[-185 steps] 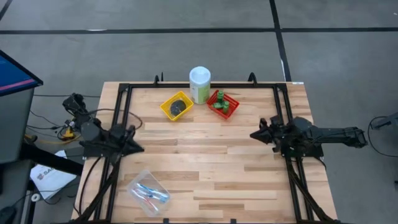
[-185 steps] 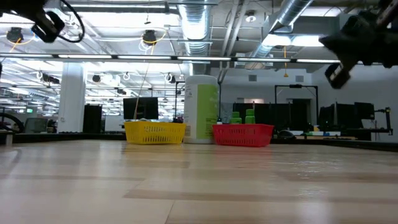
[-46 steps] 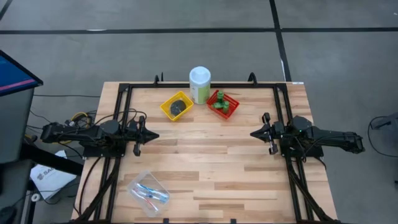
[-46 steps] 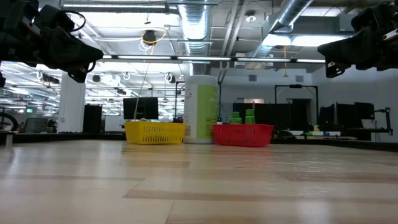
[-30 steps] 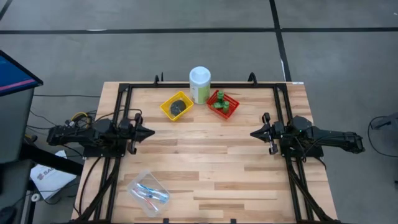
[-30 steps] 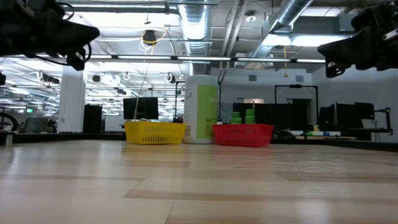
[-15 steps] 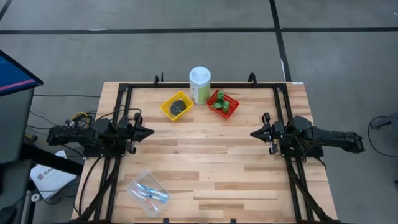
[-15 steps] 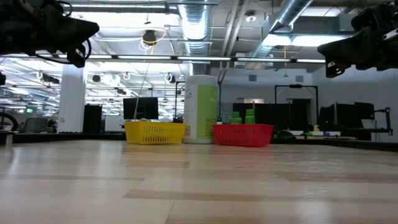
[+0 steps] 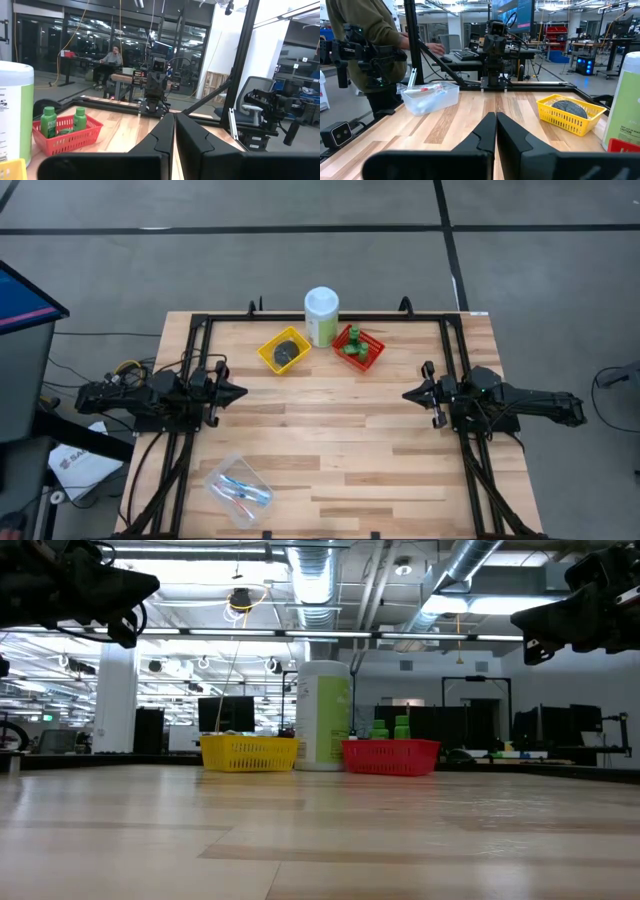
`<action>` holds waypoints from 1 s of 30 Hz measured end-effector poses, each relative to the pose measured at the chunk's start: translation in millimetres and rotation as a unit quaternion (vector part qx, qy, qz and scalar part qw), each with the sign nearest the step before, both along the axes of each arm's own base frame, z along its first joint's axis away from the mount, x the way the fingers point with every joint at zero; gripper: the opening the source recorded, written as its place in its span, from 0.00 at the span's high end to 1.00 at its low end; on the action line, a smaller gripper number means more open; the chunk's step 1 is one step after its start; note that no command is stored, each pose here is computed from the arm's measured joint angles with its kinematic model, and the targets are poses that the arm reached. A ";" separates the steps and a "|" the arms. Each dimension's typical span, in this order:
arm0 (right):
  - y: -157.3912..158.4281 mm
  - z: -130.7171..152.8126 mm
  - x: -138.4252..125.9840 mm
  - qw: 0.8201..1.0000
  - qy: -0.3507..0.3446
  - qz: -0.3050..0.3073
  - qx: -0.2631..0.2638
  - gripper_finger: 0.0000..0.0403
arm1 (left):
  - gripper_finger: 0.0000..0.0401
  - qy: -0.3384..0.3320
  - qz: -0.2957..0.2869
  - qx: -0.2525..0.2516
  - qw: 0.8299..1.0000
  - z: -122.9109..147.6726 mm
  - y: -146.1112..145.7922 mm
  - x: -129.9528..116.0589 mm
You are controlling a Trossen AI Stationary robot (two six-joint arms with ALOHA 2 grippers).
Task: Pick & Place Travel size toiletries
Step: Return to Home Position
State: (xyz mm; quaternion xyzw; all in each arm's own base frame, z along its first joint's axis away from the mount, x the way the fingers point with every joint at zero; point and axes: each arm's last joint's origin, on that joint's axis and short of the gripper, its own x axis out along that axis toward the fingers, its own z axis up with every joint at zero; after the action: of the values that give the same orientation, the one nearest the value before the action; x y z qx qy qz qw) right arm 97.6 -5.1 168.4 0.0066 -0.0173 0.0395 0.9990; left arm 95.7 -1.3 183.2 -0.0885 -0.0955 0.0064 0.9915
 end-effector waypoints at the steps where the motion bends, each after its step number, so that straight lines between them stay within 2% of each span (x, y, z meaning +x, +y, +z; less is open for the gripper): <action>1: 0.0 0.0 0.0 1.000 0.000 0.000 0.000 0.98 | 0.97 0.000 0.000 0.000 1.000 0.0 0.0 0.0; 30: 0.0 0.0 0.0 1.000 0.000 0.000 0.000 0.98 | 0.97 -0.006 -0.002 0.000 1.000 1.1 -0.1 -0.2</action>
State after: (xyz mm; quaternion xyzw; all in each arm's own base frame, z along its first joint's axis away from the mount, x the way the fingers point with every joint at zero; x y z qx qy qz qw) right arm 97.6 -5.1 168.4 0.0065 -0.0172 0.0395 0.9991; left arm 95.4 -1.4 184.3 -0.0885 -0.1012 0.0034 0.9909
